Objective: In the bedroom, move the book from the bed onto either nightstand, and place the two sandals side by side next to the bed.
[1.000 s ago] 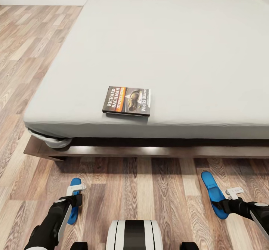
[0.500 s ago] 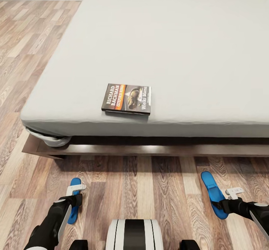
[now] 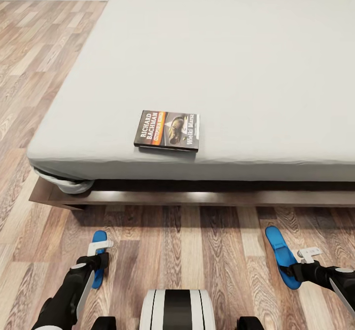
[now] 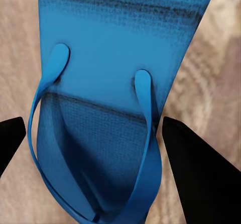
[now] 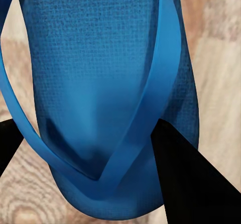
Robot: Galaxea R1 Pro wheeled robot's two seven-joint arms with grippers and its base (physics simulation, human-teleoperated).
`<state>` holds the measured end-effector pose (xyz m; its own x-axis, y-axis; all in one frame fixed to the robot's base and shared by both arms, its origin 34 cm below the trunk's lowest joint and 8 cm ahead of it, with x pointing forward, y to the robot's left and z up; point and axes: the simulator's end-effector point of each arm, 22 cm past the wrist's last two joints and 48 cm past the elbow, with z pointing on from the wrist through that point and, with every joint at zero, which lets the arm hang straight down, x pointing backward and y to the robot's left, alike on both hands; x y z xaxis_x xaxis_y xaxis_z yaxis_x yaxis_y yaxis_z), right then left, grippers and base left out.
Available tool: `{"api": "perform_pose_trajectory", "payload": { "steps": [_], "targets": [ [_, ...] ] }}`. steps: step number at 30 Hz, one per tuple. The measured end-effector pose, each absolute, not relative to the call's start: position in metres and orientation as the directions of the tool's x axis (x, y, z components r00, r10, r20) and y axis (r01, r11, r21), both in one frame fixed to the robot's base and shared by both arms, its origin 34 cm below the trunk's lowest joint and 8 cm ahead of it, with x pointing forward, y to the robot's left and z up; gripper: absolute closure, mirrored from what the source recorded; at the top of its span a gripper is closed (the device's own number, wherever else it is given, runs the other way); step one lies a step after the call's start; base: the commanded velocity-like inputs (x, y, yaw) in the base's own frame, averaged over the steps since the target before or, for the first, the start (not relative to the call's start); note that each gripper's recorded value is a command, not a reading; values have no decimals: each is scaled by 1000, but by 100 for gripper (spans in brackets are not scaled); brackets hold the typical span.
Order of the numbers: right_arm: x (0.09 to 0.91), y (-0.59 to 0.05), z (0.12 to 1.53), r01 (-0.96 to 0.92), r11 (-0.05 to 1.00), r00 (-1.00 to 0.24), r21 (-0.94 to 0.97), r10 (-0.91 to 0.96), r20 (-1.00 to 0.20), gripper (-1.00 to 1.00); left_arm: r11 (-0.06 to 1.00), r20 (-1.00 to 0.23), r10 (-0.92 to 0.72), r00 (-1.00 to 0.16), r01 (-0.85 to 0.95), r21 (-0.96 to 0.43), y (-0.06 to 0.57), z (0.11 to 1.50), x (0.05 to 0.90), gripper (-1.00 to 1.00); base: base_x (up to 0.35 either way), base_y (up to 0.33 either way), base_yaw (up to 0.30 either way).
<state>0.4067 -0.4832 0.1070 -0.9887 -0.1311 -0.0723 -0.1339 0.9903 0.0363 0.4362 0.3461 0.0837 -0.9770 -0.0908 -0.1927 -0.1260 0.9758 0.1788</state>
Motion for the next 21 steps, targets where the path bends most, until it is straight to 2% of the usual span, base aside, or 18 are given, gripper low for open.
{"api": "perform_pose_trajectory", "payload": {
  "steps": [21],
  "targets": [
    [392,-483,94,-134,990,-991,41,-132,-35,100,976,-152,-91,-984,-119,183,346,69,419,100,0,0,0]
  ]
}}
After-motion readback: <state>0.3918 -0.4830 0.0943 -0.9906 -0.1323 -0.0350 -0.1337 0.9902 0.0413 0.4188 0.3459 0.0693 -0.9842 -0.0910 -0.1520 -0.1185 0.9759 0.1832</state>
